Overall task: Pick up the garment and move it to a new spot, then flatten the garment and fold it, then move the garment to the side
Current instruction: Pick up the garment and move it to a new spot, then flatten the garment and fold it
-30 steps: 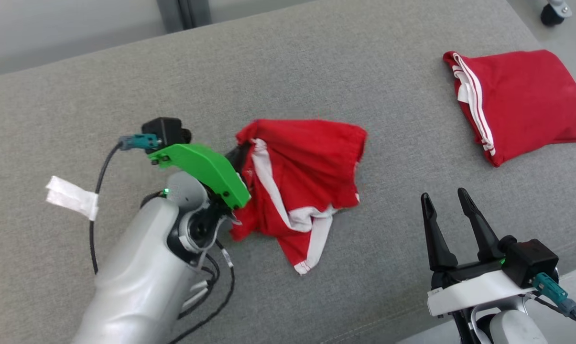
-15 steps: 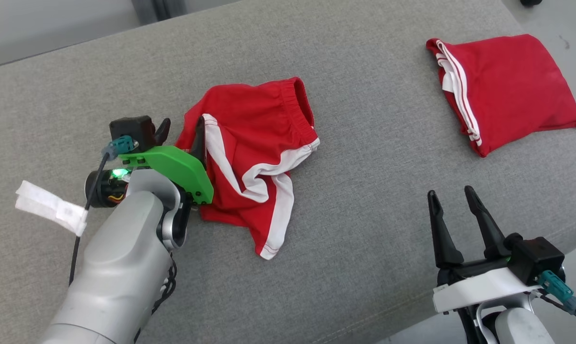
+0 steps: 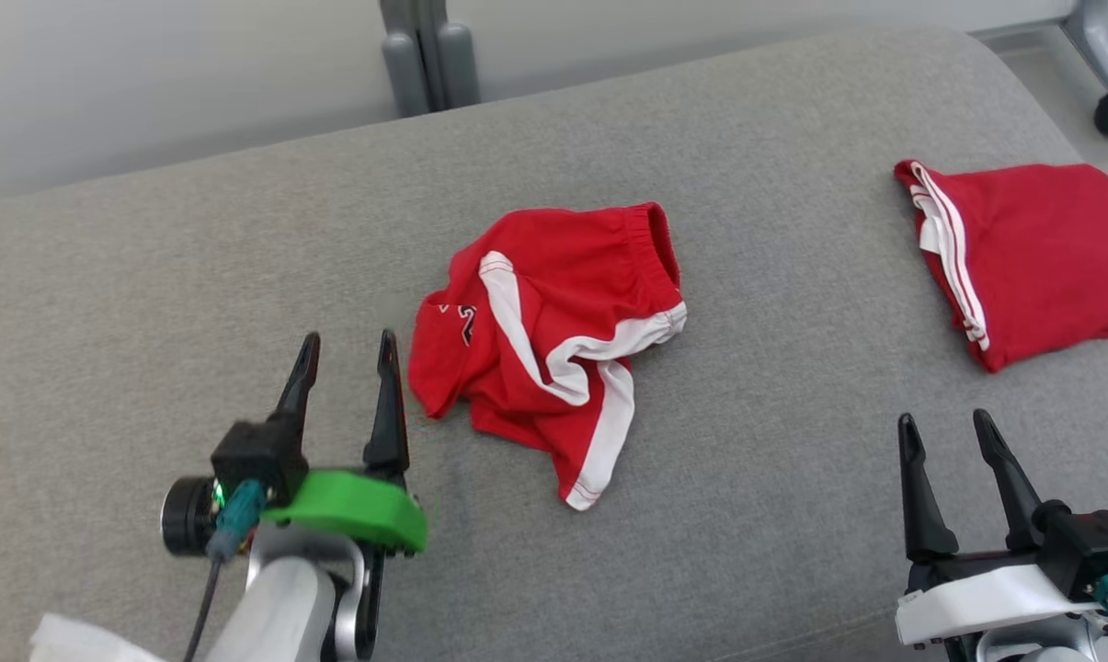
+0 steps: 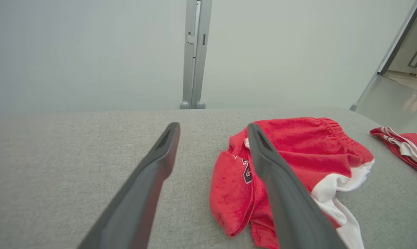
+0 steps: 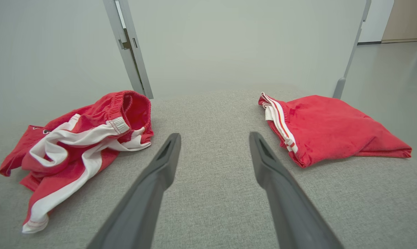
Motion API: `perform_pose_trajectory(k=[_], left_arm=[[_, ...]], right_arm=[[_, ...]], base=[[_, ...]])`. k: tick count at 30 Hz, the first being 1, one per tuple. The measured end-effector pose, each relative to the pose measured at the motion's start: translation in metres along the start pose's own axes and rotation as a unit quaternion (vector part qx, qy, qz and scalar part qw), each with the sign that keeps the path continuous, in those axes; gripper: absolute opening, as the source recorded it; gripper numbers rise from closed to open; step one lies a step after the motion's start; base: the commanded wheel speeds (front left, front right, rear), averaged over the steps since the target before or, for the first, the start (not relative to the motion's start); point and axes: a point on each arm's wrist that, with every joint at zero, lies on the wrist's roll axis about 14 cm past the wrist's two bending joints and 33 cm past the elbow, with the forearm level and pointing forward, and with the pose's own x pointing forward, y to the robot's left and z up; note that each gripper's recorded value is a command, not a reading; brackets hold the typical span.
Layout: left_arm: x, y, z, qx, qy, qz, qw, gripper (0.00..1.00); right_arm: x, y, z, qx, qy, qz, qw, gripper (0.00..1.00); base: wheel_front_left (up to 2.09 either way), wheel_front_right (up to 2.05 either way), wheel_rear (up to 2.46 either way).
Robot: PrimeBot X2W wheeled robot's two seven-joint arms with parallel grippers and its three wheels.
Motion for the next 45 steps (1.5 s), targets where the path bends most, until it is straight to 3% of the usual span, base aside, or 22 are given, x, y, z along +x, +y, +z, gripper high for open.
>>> perform_pose_trajectory(k=[11, 17, 32, 39, 45], left_arm=[[-0.113, 0.062, -0.004, 0.055, 0.003, 0.103, 0.993, 1.0], [-0.155, 0.079, -0.006, 0.065, 0.008, 0.137, 0.988, 1.0], [-0.178, 0.08, 0.0, 0.057, -0.008, 0.149, 0.987, 1.0], [-0.165, 0.07, -0.003, 0.057, -0.003, 0.121, 0.991, 1.0], [-0.101, -0.001, 0.018, 0.063, -0.039, -0.021, 0.997, 1.0]], right_arm=[[0.002, 0.018, 0.004, -0.004, -0.009, 0.036, 0.999, 1.0], [0.001, 0.034, 0.002, -0.002, -0.007, 0.063, 0.998, 1.0], [-0.001, 0.05, -0.001, 0.002, -0.003, 0.088, 0.996, 1.0], [-0.002, 0.05, -0.003, 0.004, 0.001, 0.087, 0.996, 1.0], [0.003, 0.047, 0.003, 0.001, -0.01, 0.079, 0.997, 1.0]], base=[[0.0, 0.0, 0.0], [0.0, 0.0, 0.0], [0.0, 0.0, 0.0], [0.0, 0.0, 0.0], [0.0, 0.0, 0.0]])
